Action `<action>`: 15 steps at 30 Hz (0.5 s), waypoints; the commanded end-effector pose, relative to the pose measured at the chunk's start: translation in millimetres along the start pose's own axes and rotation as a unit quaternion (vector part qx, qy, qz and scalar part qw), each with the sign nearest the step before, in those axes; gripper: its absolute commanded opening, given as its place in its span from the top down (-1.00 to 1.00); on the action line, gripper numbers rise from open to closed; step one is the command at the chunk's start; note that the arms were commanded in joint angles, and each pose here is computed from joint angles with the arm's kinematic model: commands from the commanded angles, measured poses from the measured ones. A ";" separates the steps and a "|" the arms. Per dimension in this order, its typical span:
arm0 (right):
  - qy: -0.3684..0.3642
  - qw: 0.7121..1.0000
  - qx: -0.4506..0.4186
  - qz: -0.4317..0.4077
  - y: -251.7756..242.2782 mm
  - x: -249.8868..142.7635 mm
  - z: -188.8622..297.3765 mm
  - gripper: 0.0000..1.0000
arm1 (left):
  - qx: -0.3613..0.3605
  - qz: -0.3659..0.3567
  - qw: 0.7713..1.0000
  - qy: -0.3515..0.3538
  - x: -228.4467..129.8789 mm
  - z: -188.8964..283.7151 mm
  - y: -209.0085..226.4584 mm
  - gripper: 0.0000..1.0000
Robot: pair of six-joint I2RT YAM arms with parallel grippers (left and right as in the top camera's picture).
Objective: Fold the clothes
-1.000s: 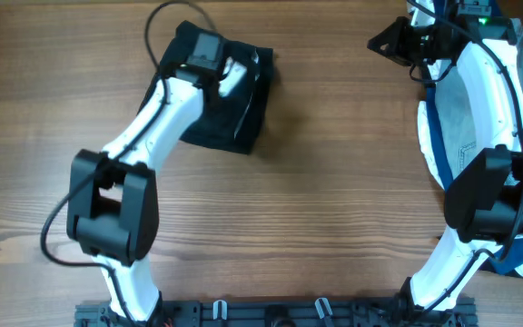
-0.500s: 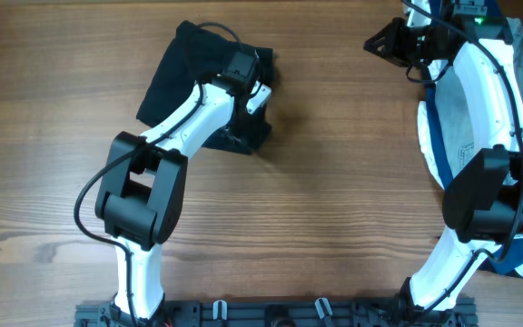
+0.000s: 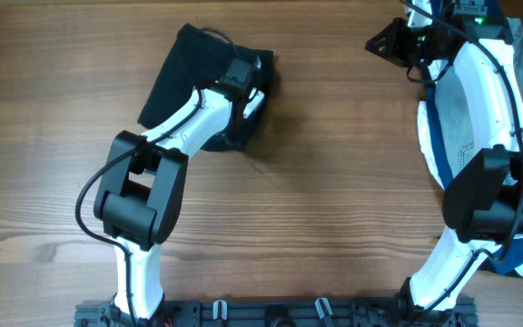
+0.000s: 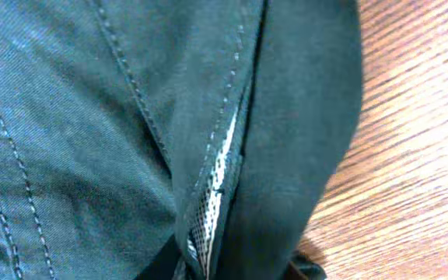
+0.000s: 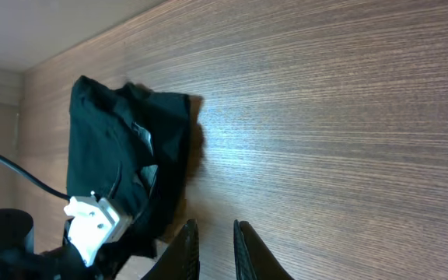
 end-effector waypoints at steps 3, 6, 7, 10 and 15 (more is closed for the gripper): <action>0.005 1.000 -0.007 0.007 -3.5 -1.9 -5.7 0.69 | -0.008 0.084 0.996 0.032 -19.5 -22.7 -1.7 0.92; 0.005 1.000 -0.007 0.007 -3.5 -2.0 -5.7 0.68 | 0.002 0.162 0.987 0.014 -18.9 -23.0 30.5 0.92; 0.005 1.000 -0.007 0.007 -3.5 -2.0 -5.7 0.68 | 0.008 0.194 0.981 0.006 -20.9 -22.6 49.6 0.92; 0.005 1.000 -0.007 0.003 -3.5 -2.0 -5.7 0.68 | 0.031 0.263 0.964 -0.028 -33.6 -23.9 113.4 0.92; 0.004 1.000 -0.011 -0.008 -4.4 -1.8 -5.8 0.68 | 0.095 0.272 0.951 -0.110 -48.2 -17.2 207.3 0.92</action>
Point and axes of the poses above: each gripper's point midway between its finger pads, its own z axis back along the fingers, its own y axis along the line the jaws close on, x = y × z, the point moved 3 cm from there along z, back along the fingers, and after that the axes turned 8 degrees about -z, right-handed, at the moved point
